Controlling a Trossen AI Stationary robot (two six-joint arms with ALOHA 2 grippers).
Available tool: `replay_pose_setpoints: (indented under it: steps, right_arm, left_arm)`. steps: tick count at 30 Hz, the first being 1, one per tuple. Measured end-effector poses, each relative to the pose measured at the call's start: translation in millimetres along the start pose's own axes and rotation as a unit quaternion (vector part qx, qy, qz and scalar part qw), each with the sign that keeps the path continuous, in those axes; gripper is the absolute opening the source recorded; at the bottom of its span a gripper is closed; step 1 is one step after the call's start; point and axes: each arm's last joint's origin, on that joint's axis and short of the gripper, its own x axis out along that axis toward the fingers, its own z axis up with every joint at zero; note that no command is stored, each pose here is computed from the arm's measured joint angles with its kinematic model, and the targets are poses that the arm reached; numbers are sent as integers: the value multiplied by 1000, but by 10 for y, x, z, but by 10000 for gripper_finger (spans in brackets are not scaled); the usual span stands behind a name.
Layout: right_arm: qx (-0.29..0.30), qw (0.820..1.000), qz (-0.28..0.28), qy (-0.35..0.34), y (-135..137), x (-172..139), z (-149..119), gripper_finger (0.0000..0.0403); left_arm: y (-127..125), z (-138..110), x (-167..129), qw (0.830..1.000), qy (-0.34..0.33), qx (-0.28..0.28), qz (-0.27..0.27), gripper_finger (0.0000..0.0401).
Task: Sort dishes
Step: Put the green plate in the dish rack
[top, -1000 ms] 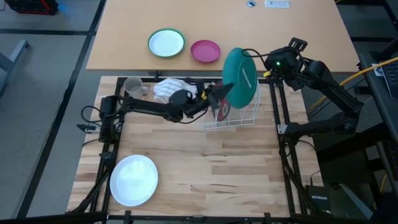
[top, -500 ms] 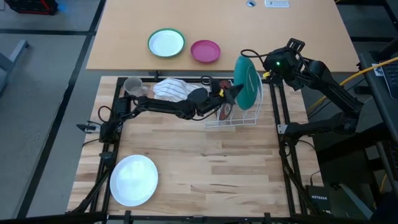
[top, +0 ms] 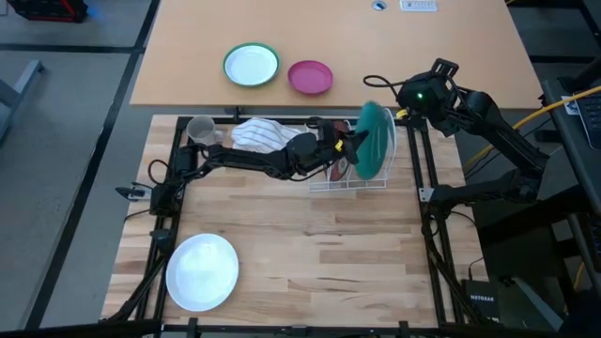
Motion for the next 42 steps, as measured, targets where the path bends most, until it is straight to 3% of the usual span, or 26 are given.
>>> replay_pose_setpoints:
  steps: [11,16,20,25,28,32,42]
  right_arm:
    - [0,1000,11,-7,6,0,4,154]
    - [3,1000,11,-7,6,0,4,154]
    - [50,998,28,-17,16,-1,11,154]
    - [113,989,89,-42,56,-3,25,154]
    - [140,979,141,-48,154,37,36,154]
    - [119,976,182,-28,379,170,40,154]
    - [75,987,137,36,872,525,-4,154]
  left_arm:
    - [59,36,24,1000,-2,24,7,133]
    - [113,62,44,1000,-2,16,17,116]
    - [146,102,58,1000,-17,5,25,91]
    - [243,189,95,998,-38,-21,41,76]
    - [314,247,120,997,-47,-38,49,76]
    - [359,283,135,995,-53,-66,52,75]
    - [381,367,133,986,-116,-83,86,75]
